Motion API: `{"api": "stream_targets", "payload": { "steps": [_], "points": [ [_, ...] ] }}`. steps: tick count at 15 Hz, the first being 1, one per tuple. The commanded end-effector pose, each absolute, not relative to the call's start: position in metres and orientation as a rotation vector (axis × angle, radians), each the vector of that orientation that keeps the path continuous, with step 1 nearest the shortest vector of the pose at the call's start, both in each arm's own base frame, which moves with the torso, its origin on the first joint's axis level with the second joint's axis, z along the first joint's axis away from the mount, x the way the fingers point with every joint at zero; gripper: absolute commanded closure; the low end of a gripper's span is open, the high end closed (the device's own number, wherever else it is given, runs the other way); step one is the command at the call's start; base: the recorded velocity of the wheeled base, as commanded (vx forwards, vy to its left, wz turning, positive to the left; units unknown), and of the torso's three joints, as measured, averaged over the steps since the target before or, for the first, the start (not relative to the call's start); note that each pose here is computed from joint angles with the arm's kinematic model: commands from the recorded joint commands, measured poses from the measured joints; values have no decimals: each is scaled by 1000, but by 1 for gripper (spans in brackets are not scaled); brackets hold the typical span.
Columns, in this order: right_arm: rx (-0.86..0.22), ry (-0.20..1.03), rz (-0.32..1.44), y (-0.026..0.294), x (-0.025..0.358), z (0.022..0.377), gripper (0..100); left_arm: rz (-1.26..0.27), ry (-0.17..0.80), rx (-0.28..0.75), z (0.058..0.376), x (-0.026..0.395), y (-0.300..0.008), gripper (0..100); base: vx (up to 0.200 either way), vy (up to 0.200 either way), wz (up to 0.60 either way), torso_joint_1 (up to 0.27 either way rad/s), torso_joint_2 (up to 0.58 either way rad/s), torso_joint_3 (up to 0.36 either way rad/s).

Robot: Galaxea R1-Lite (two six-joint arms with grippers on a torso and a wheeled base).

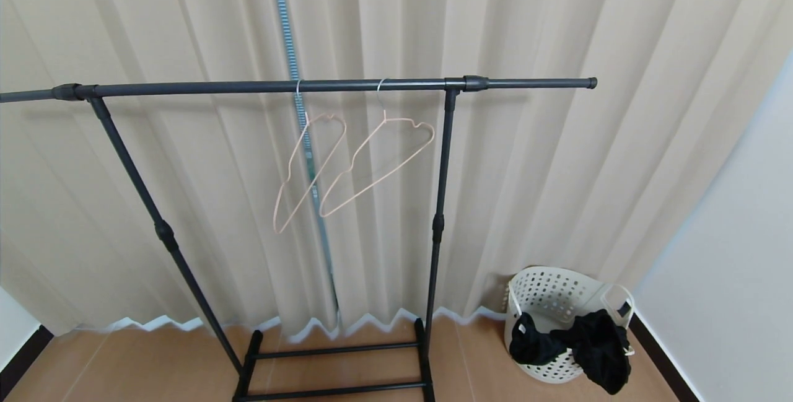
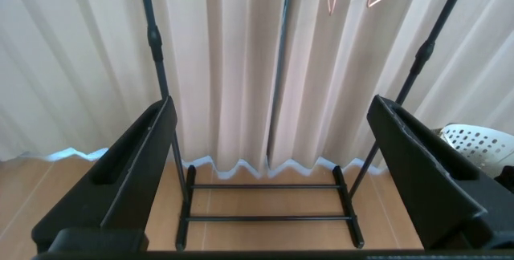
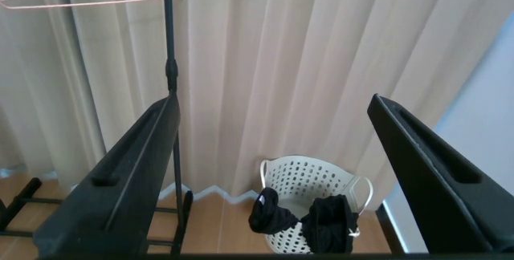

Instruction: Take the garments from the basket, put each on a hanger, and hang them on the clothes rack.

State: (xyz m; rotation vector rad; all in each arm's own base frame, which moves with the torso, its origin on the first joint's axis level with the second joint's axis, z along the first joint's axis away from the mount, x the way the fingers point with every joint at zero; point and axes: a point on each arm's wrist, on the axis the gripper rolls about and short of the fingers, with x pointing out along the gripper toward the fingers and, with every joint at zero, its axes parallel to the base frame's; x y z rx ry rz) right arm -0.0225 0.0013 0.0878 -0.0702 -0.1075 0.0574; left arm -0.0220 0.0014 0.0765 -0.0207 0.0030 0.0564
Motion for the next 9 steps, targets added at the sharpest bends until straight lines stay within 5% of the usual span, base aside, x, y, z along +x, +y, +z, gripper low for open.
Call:
{"api": "stream_targets", "payload": {
  "steps": [1, 9],
  "points": [
    [-70, -108, 58, 1, -22, 88, 0, 57, 4, -21, 77, -22, 1, 0, 0, 0, 0, -159, 369, 212],
    [-70, -108, 59, 1, -22, 88, 0, 57, 4, -23, 77, -22, 1, 0, 0, 0, 0, -180, 426, 247]
  ]
}}
